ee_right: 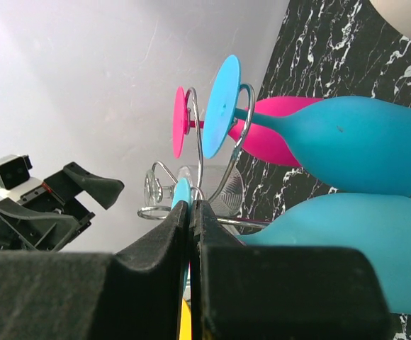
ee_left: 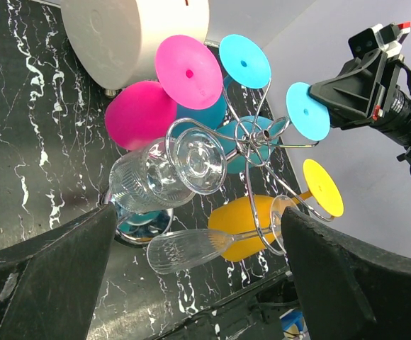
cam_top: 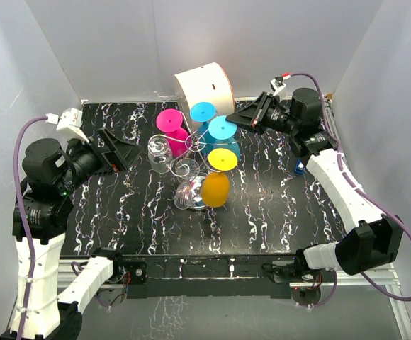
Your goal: Take the wine glass off the wine glass rack
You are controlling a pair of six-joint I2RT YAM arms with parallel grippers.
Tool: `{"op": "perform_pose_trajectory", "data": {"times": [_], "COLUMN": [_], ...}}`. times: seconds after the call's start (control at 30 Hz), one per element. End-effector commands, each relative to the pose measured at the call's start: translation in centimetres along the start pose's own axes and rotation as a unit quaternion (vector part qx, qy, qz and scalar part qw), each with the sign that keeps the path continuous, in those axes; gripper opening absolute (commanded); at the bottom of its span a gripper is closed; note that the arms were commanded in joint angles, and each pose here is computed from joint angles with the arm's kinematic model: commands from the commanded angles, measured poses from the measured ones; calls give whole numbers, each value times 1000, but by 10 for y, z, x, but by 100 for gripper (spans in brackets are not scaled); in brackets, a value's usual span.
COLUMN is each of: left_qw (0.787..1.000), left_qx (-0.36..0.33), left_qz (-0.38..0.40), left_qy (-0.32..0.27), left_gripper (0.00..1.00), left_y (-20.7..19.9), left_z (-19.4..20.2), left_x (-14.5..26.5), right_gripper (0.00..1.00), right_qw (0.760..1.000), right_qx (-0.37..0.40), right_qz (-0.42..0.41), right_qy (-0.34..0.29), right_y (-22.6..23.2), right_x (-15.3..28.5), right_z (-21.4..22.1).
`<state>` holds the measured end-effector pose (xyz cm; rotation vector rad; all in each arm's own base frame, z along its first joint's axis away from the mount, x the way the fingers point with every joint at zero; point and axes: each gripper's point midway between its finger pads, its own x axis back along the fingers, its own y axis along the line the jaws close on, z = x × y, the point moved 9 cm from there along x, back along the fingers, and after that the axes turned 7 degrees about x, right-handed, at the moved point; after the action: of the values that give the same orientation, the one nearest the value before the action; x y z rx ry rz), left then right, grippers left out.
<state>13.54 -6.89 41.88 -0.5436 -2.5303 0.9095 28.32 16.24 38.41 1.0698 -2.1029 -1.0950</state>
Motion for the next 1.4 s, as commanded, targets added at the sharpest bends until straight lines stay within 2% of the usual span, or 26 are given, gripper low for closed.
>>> {"op": "perform_pose_trajectory", "data": {"times": [0.0, 0.33, 0.53, 0.67, 0.73, 0.8, 0.9, 0.97, 1.1, 1.17, 1.27, 1.37], "left_qw": [1000, 1000, 1000, 1000, 1000, 1000, 1000, 1000, 999, 997, 993, 987], "left_qx": [-8, -14, -19, -23, -24, -23, -21, -18, 0, 10, 34, 57], "left_qz": [12, 2, -4, -10, -11, -10, -2, 7, 43, 73, 111, 149], "left_qy": [-16, -17, -15, -13, -13, -14, -15, -16, -24, -22, -24, -19], "left_gripper": [99, 99, 99, 99, 99, 99, 99, 99, 99, 99, 99, 99], "left_y": [-9, -11, -10, -10, -10, -10, -14, -19, -34, -43, -54, -64], "left_z": [-4, -5, -6, -8, -8, -8, -14, -20, -35, -41, -48, -52], "left_x": [11, 19, 19, 20, 19, 19, 16, 12, 4, 1, -1, -3], "right_gripper": [0, 0, 0, 0, 0, 0, 0, 0, 0, 0, 0, 0], "right_qw": [997, 993, 979, 956, 932, 899, 825, 785, 719, 674, 629, 596], "right_qx": [43, 53, 113, 185, 243, 313, 434, 491, 609, 666, 703, 714], "right_qz": [-48, -43, 1, 34, 46, 43, 21, 17, -68, -140, -231, -283], "right_qy": [-48, -93, -168, -225, -264, -303, -361, -376, -327, -287, -239, -234], "right_y": [28, 35, 37, 44, 50, 57, 72, 81, 99, 109, 121, 135], "right_x": [-1, 2, 28, 48, 58, 71, 89, 95, 88, 82, 72, 58], "right_z": [-22, -42, -59, -68, -71, -70, -68, -71, -71, -66, -54, -40]}}
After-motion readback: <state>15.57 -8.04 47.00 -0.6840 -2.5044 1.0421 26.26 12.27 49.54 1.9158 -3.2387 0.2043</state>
